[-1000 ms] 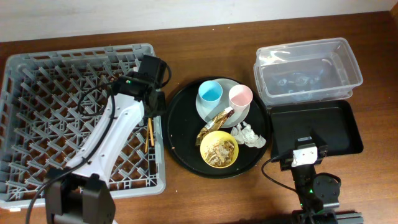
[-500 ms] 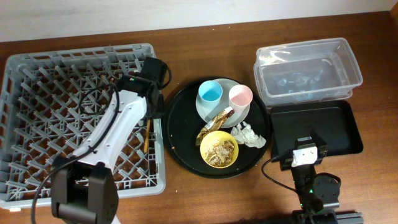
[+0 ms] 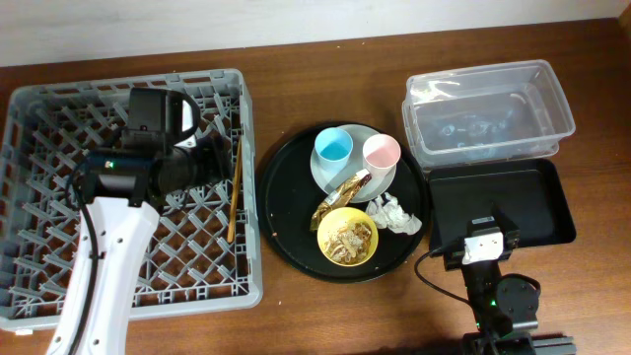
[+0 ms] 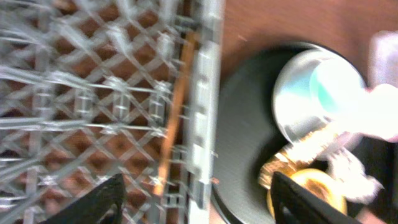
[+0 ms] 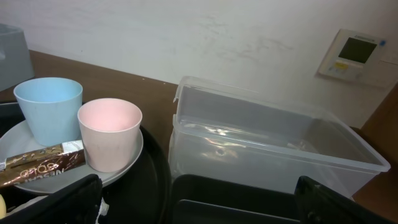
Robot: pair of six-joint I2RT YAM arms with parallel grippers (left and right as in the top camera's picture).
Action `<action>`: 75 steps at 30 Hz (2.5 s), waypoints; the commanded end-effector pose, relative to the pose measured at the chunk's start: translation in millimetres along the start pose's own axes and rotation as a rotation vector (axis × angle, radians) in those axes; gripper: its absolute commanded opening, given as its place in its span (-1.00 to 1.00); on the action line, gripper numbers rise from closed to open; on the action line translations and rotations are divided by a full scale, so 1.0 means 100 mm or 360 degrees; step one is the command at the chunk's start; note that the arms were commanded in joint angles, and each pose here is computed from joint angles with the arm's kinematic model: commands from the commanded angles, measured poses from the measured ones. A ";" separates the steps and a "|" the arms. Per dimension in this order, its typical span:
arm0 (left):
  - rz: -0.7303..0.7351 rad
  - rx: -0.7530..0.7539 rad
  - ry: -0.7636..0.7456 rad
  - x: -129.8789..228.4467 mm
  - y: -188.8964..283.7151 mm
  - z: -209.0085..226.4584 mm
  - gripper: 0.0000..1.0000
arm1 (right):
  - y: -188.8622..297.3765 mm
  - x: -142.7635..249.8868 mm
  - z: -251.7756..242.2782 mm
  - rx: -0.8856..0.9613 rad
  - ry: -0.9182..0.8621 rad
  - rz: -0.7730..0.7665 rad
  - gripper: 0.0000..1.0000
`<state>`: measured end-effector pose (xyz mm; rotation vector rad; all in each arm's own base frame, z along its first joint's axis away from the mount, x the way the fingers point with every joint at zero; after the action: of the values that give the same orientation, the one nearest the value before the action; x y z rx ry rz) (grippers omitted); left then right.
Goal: Sort waste into correct bins and load items into the dishwasher rack
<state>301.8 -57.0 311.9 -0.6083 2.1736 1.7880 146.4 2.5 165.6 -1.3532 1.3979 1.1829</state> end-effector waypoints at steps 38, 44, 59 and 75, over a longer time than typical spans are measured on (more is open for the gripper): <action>0.0094 0.0263 -0.0106 0.06 0.02 -0.11 0.99 | -1.01 -0.53 0.60 -0.0397 -0.0307 0.2003 0.12; 0.0094 0.0263 -0.0105 0.06 0.02 -0.11 0.99 | -1.29 -0.09 0.76 -0.0363 -0.0306 0.2167 0.13; 0.0094 0.0263 -0.0105 0.06 0.02 -0.11 0.99 | -1.52 -0.57 0.74 -0.0406 -0.0318 0.2160 -0.92; 0.0094 0.0263 -0.0105 0.06 0.02 -0.11 0.99 | -2.52 -0.51 -0.67 0.0604 -0.0520 0.1588 0.54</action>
<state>297.2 -68.3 311.5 -0.4597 2.2914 1.6273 402.8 -37.0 211.0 -0.1376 1.9814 1.5741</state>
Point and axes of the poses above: each gripper's point midway between its finger pads, its own y axis back along the fingers, its own z axis along the line the jaws close on, x = y × z, the point moved 10 cm from there along y, back along the fingers, and after that the axes turned 1 degree about -y, right-handed, at the moved point
